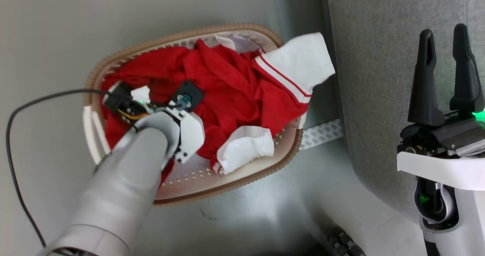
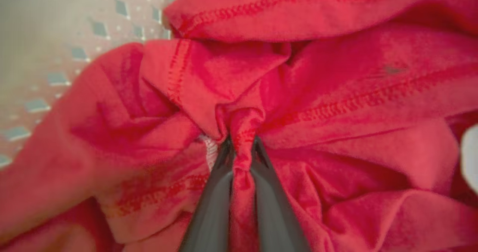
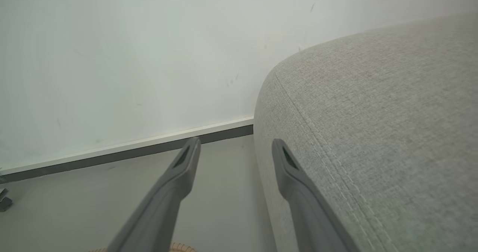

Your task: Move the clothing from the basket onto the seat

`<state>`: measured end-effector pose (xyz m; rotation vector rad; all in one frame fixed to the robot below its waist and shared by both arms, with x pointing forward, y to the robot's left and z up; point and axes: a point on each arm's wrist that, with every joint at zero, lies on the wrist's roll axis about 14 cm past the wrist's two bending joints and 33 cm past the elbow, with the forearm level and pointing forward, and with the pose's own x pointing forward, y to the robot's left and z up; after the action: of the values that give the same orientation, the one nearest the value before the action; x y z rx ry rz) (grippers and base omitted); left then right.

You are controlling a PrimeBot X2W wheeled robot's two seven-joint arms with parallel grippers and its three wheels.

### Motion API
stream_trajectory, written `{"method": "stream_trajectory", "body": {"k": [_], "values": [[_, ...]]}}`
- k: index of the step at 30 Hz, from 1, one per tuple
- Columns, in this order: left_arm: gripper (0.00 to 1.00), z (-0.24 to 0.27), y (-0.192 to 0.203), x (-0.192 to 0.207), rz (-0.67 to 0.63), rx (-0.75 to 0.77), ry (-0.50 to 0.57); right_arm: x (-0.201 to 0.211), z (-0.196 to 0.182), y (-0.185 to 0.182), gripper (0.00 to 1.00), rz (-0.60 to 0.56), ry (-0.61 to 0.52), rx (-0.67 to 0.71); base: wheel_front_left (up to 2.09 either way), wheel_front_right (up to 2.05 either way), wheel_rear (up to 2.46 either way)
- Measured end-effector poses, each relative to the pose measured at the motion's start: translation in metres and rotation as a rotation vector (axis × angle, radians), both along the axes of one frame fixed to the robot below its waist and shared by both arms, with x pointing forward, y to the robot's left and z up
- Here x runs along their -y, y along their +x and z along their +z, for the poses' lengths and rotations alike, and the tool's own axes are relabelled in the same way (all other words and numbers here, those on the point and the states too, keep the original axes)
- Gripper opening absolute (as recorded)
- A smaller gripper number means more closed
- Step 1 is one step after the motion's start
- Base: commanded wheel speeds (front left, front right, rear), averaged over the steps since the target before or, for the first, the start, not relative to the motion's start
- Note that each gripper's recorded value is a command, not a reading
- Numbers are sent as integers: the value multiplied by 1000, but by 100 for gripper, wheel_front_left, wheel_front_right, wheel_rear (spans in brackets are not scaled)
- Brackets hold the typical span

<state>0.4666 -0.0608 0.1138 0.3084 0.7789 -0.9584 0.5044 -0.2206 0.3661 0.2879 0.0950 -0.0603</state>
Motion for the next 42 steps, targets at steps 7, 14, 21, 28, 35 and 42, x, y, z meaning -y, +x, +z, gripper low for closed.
{"method": "stream_trajectory", "body": {"k": [7, 14, 21, 28, 35, 42], "values": [[0, 37, -9, -6, 64, 9, -69, -5, 19, -6, 100, 8, -6, 22, 0, 0, 0], [0, 100, -15, -27, 175, 67, -135, -11, 46, -32, 100, 7, -3, 35, 0, 0, 0], [0, 179, -29, -32, 261, 145, -253, -21, 81, -61, 100, 18, 8, 82, 0, 0, 0], [0, 265, -37, -36, 317, 267, -356, -38, 114, -90, 100, 60, 26, 146, 0, 0, 0], [0, 328, -49, -39, 363, 369, -443, -48, 135, -115, 100, 86, 24, 191, 0, 0, 0], [0, 392, -58, -39, 373, 486, -536, -56, 143, -143, 100, 111, 4, 208, 0, 0, 0]]}}
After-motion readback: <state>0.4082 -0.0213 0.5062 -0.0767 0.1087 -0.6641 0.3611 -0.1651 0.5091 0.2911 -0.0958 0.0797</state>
